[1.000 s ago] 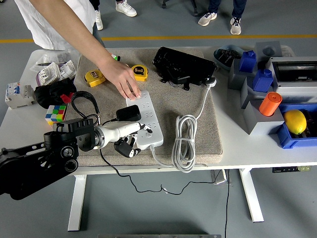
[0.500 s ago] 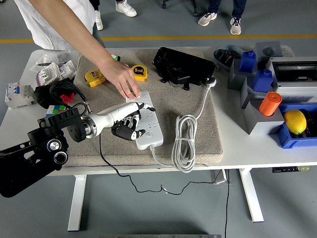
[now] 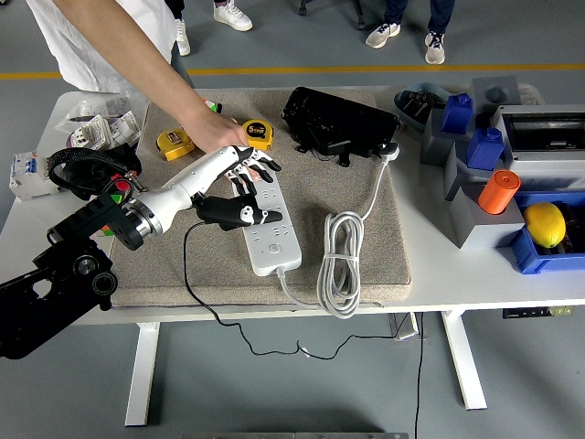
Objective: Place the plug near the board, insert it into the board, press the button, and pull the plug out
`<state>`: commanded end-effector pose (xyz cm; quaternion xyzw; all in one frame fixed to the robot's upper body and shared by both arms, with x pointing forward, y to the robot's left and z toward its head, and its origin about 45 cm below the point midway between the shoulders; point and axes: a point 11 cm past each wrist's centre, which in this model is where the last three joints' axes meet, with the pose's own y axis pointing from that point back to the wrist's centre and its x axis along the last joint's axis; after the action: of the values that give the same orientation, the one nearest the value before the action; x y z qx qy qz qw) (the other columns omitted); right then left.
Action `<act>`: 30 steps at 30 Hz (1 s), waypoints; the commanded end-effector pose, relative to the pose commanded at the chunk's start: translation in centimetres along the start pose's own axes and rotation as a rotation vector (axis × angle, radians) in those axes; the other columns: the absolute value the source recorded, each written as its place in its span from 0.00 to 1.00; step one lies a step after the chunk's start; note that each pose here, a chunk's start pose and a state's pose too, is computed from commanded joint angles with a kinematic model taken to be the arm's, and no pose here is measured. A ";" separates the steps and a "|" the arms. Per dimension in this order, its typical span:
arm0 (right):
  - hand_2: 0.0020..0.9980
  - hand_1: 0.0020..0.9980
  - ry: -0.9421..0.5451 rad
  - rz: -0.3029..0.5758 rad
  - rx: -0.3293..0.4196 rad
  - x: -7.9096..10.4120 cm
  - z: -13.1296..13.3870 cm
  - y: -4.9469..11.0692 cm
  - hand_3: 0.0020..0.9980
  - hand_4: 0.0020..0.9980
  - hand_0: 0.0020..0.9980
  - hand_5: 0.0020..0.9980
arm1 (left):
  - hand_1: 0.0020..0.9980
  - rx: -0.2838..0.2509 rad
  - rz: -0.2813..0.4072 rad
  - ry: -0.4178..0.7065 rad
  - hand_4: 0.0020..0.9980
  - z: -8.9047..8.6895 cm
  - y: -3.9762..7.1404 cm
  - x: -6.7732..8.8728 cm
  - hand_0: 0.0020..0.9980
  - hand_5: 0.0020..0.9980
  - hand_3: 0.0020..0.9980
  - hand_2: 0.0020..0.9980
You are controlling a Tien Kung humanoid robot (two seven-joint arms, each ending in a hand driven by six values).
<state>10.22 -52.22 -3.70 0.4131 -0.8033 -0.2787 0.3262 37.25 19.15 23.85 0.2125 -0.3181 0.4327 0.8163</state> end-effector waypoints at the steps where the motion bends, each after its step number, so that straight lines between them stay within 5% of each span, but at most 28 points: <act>1: 0.68 0.70 0.000 0.001 -0.001 0.0 0.0 0.0 0.57 1.00 0.70 0.51 | 0.73 -0.008 0.012 -0.001 1.00 0.0 0.0 0.1 0.68 0.57 0.73 0.71; 2: 0.68 0.70 -0.001 0.001 -0.001 0.0 0.1 0.0 0.57 1.00 0.70 0.51 | 0.73 -0.016 0.024 -0.001 1.00 0.0 0.0 0.2 0.68 0.57 0.73 0.71; 3: 0.68 0.70 -0.001 0.001 -0.002 0.0 0.1 0.0 0.57 1.00 0.70 0.51 | 0.86 -0.022 0.033 0.002 1.00 0.0 0.0 0.3 0.84 0.78 0.83 0.87; 9: 0.68 0.70 -0.005 -0.002 -0.003 -0.2 0.2 0.0 0.57 1.00 0.70 0.51 | 0.86 -0.054 0.083 0.073 1.00 -0.5 0.0 0.5 0.84 0.78 0.83 0.87; 11: 0.68 0.70 -0.009 -0.002 -0.004 -0.3 0.2 0.0 0.57 1.00 0.70 0.51 | 0.80 -0.069 0.109 0.110 1.00 -0.8 0.1 0.5 0.75 0.73 0.80 0.81; 30: 0.68 0.70 -0.016 -0.001 -0.007 -0.4 0.4 0.1 0.57 1.00 0.70 0.51 | 0.78 -0.032 0.150 0.152 1.00 -2.1 0.3 0.2 0.75 0.75 0.79 0.80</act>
<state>10.10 -51.78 -4.02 0.4102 -0.8046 -0.2848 0.3212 37.83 20.75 22.51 0.1416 -0.2769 0.5026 0.8066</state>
